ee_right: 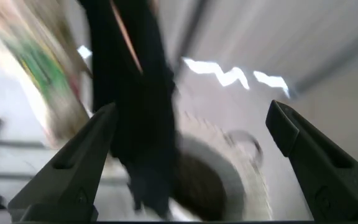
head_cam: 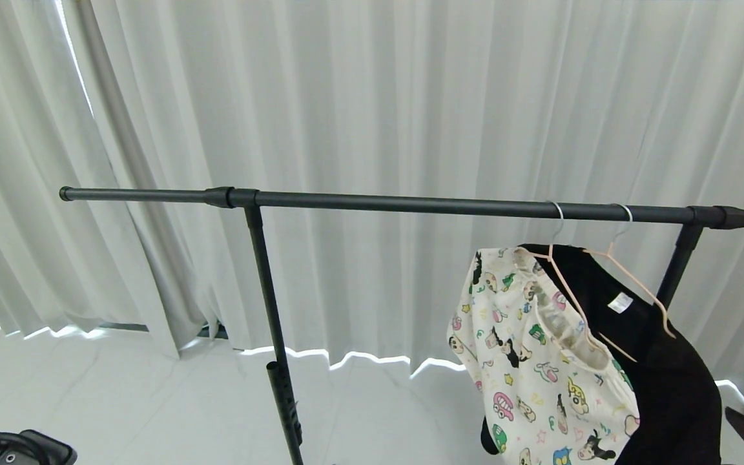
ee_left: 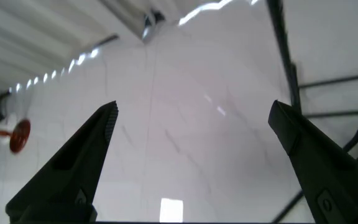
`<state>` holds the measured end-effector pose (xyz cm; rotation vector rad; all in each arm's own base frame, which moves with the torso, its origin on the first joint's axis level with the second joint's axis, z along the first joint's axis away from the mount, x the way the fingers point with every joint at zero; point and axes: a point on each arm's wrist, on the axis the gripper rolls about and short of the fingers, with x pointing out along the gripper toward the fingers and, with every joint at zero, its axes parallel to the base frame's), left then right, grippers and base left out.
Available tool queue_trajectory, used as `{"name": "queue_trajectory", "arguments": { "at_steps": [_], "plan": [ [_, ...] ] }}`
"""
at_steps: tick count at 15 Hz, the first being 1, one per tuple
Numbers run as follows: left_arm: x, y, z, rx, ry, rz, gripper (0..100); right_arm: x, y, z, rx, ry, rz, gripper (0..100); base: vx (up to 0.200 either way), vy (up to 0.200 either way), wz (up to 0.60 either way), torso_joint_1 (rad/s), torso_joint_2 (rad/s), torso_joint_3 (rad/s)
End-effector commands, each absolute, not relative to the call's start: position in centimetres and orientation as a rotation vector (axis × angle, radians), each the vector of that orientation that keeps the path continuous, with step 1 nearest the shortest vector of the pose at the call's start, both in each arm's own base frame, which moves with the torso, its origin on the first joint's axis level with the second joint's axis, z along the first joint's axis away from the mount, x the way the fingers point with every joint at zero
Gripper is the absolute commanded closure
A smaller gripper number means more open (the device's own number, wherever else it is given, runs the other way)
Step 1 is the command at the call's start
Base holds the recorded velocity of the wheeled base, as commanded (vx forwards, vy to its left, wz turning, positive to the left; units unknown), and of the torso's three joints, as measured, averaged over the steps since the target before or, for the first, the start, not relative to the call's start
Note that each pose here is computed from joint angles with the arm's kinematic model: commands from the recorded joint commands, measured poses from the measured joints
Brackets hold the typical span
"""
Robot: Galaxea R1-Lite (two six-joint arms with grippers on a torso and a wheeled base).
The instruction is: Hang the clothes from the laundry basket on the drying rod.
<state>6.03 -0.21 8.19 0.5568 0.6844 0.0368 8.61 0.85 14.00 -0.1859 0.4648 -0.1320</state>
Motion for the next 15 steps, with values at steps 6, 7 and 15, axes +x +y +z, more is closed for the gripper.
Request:
{"name": "queue_trajectory", "arguments": {
  "at_steps": [6, 7, 15],
  "plan": [
    [3.7, 0.8, 7.8, 0.473, 0.723, 0.202, 0, -0.8, -0.8, 9.9, -0.179, 0.505, -0.230, 0, -0.200, 0.000, 0.00, -0.001, 0.00, 0.006],
    [4.0, 0.9, 7.7, 0.427, 0.759, 0.233, 0, -0.9, -0.8, 10.0, -0.173, 0.494, -0.247, 0, -0.200, 0.000, 0.00, -0.002, 0.01, 0.007],
    [1.7, 1.2, 8.3, 0.258, 0.510, 0.503, 0, -2.5, -0.9, 9.7, -0.143, 0.337, -0.267, 0, -0.150, 0.000, 0.00, 0.002, 0.00, 0.004]
  ]
}}
